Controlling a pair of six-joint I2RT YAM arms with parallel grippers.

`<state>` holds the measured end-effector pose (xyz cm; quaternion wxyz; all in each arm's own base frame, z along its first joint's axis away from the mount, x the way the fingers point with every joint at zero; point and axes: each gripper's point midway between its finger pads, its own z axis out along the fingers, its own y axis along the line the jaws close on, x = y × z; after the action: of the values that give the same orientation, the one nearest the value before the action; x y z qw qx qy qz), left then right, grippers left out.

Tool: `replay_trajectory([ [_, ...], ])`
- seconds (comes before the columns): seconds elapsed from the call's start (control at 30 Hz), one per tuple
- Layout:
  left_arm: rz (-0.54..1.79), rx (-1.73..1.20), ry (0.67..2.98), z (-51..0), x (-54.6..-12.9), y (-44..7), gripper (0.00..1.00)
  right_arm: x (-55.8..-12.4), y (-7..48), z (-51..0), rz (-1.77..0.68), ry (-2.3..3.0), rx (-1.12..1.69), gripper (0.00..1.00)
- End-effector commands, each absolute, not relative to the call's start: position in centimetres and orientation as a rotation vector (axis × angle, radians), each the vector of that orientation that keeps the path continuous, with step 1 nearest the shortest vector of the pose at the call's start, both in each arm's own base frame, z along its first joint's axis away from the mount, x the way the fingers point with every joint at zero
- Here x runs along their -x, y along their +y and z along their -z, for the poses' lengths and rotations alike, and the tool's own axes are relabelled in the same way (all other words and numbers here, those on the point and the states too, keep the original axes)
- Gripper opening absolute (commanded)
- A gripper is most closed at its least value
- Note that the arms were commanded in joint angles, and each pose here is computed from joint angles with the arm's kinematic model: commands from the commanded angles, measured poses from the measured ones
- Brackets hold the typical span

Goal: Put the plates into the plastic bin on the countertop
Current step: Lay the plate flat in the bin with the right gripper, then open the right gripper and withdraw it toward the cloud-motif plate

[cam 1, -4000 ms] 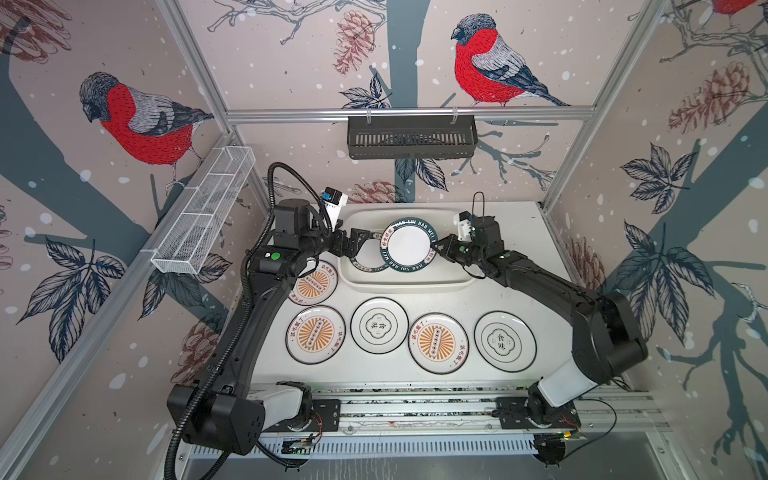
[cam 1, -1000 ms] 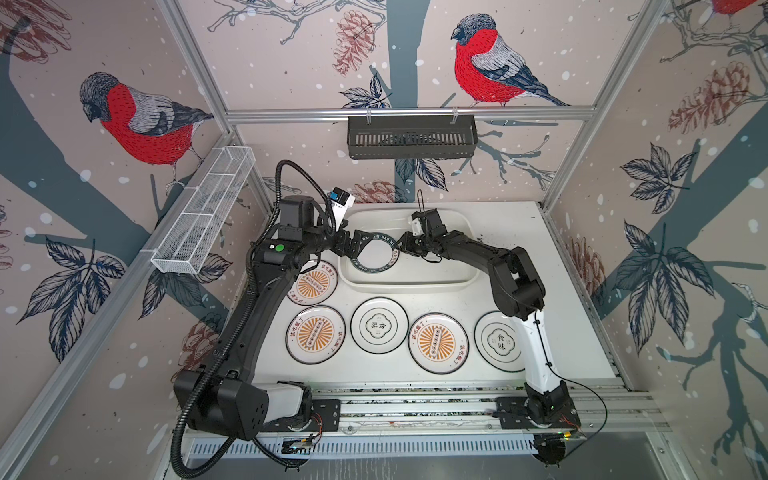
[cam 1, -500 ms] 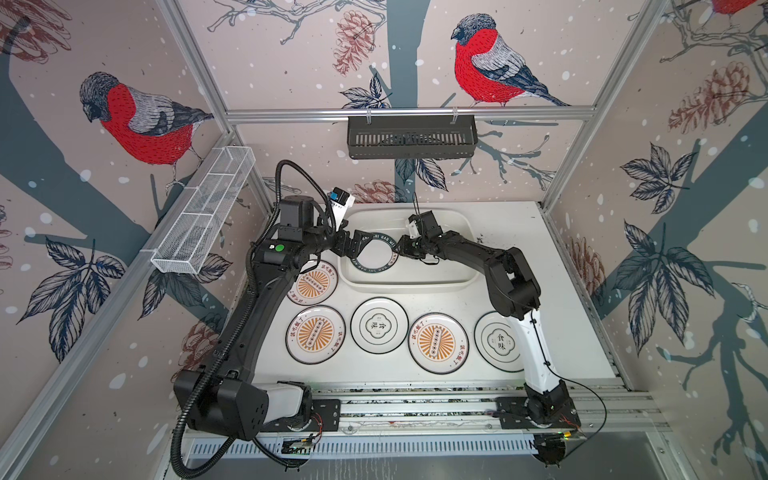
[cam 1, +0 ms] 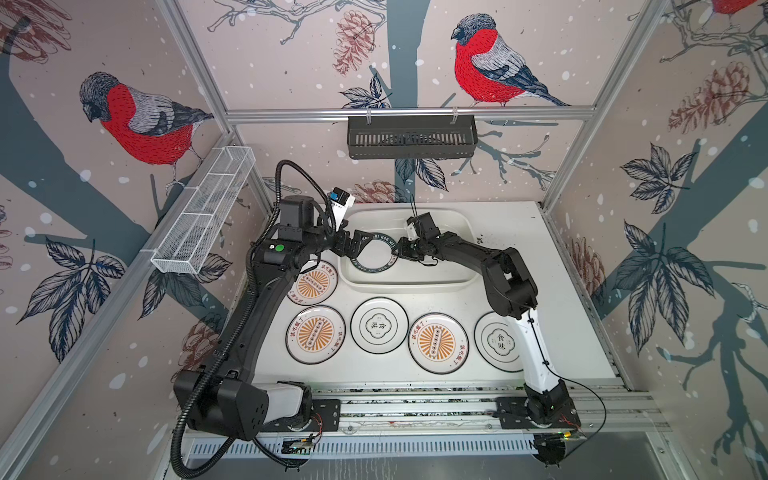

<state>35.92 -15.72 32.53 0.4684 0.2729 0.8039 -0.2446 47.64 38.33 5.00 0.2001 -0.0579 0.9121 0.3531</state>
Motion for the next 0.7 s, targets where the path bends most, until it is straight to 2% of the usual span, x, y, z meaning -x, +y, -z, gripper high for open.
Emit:
replay_trajectory([
  [0.0,0.6,-0.693,1.945,-32.9,-35.8,-15.9,0.94,-47.5,39.0,-5.4,-1.015,2.533,0.197,0.33],
  [0.33,0.601,-0.688,1.94,-33.2,-35.7,-15.8,0.94,-48.2,38.1,-5.9,-0.944,2.536,0.19,0.37],
  [0.67,0.591,-0.692,1.931,-33.8,-35.6,-15.8,0.95,-50.7,33.6,-13.5,-0.86,2.393,0.129,0.43],
])
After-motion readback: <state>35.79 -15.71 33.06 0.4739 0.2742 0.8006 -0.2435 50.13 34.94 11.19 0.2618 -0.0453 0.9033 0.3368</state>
